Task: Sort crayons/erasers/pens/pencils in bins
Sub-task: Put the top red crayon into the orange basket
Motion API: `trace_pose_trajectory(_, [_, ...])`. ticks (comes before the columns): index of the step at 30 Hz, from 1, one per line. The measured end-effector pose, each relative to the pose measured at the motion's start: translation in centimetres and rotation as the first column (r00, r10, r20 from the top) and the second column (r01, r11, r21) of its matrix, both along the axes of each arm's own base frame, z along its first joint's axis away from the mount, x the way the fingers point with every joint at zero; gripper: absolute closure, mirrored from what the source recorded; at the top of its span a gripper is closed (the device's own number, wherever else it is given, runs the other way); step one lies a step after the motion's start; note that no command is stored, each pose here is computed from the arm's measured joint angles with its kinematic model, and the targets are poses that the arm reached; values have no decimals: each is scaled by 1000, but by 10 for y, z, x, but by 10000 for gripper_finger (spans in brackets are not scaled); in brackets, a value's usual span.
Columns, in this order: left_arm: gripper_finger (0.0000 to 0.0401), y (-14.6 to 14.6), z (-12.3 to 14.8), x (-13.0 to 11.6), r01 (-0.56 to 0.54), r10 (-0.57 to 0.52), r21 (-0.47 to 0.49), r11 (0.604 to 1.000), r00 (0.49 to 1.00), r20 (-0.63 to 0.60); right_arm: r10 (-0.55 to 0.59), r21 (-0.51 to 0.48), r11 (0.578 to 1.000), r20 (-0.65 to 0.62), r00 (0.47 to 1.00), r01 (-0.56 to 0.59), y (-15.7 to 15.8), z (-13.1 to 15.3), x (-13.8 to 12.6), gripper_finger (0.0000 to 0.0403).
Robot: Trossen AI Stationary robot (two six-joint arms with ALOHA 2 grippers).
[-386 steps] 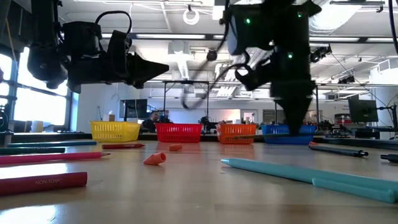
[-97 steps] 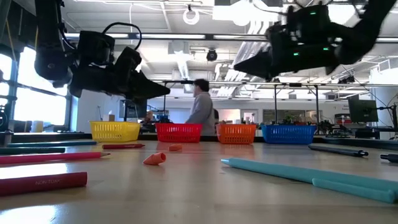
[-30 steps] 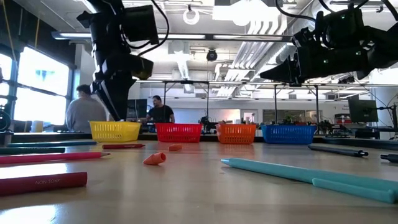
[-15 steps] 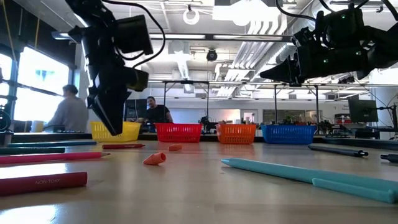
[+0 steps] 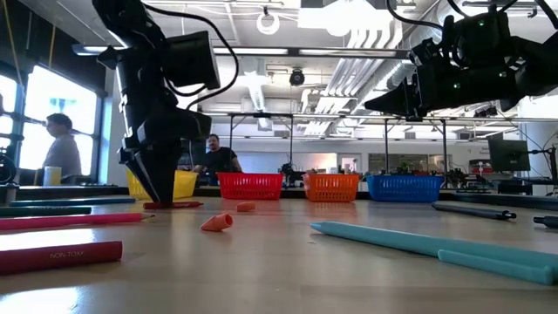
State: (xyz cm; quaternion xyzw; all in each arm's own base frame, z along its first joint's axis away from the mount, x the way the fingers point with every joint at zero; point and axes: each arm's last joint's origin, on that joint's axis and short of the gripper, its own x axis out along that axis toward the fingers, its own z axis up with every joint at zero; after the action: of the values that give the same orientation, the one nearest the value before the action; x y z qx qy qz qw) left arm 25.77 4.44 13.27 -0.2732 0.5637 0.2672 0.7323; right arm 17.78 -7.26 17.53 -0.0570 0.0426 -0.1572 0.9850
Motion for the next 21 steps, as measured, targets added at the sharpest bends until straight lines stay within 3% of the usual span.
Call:
trace_pose_trajectory(10, [279,1,-6,0,2,-2,4,1000,999,-33,0,0,1000,1,1000,0,0,0,0,402])
trace_pose_trajectory(21, [384,6,-7,-1,75,-74,12,997,996,-45,0,-1,1000,1,1000,0,0,0,0,402])
